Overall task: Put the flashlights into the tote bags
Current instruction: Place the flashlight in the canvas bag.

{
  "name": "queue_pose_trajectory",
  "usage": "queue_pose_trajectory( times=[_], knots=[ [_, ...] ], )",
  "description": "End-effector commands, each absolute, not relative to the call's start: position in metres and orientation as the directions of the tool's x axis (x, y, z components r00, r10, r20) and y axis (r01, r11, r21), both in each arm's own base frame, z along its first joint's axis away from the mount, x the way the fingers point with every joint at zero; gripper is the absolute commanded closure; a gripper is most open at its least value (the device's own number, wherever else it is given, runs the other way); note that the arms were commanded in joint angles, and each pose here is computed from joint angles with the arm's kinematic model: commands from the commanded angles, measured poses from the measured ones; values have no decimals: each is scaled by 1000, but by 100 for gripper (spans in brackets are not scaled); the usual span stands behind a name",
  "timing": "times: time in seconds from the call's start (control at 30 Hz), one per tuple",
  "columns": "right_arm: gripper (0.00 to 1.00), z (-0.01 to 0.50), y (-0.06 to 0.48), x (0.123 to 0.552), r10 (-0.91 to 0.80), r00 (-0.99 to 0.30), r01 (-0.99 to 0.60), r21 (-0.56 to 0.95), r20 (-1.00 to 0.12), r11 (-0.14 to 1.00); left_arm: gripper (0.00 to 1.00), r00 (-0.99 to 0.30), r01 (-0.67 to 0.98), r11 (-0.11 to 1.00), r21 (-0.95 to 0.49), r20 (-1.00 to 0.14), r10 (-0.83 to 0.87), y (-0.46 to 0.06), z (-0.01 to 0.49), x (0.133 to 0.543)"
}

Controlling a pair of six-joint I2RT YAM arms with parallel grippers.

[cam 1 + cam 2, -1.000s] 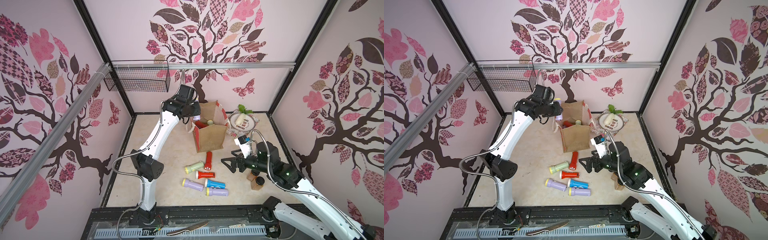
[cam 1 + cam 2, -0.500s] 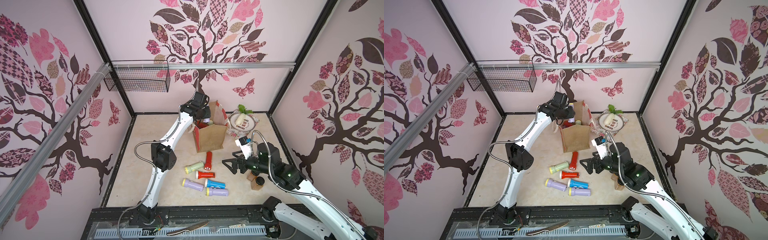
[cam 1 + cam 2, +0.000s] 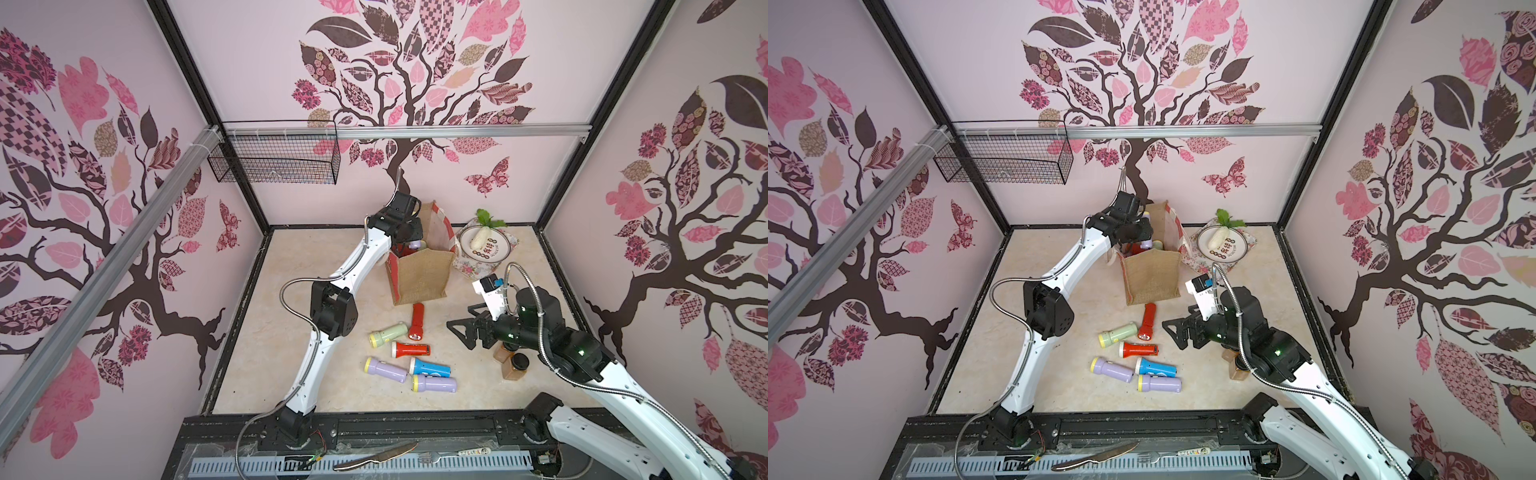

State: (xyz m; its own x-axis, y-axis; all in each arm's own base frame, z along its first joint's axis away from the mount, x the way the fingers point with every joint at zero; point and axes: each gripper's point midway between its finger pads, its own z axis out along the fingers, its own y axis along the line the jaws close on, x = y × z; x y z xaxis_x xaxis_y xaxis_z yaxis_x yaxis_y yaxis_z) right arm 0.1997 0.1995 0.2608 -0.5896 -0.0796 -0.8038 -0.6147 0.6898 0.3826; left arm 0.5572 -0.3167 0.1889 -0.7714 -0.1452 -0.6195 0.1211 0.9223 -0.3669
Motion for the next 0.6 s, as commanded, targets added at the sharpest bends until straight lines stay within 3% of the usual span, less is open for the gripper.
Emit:
queue_pose_trajectory(
  times=[0.0,0.2,0.4,0.57],
  knots=[
    [0,263,196,203,-80,-572,-613,361,-816,702,93,-751,116,920,-374,-639,-165,-320,188,566],
    [0,263,195,203,-78,-567,-613,356,-820,706,78,-756,119,923,-366,-636,-154,-318,184,564],
    [0,269,195,205,-78,-552,-617,344,-830,708,42,-735,145,910,-387,-659,-163,-317,207,563],
    [0,273,194,206,-74,-546,-615,339,-835,712,25,-688,187,887,-422,-701,-188,-320,249,559]
  ],
)
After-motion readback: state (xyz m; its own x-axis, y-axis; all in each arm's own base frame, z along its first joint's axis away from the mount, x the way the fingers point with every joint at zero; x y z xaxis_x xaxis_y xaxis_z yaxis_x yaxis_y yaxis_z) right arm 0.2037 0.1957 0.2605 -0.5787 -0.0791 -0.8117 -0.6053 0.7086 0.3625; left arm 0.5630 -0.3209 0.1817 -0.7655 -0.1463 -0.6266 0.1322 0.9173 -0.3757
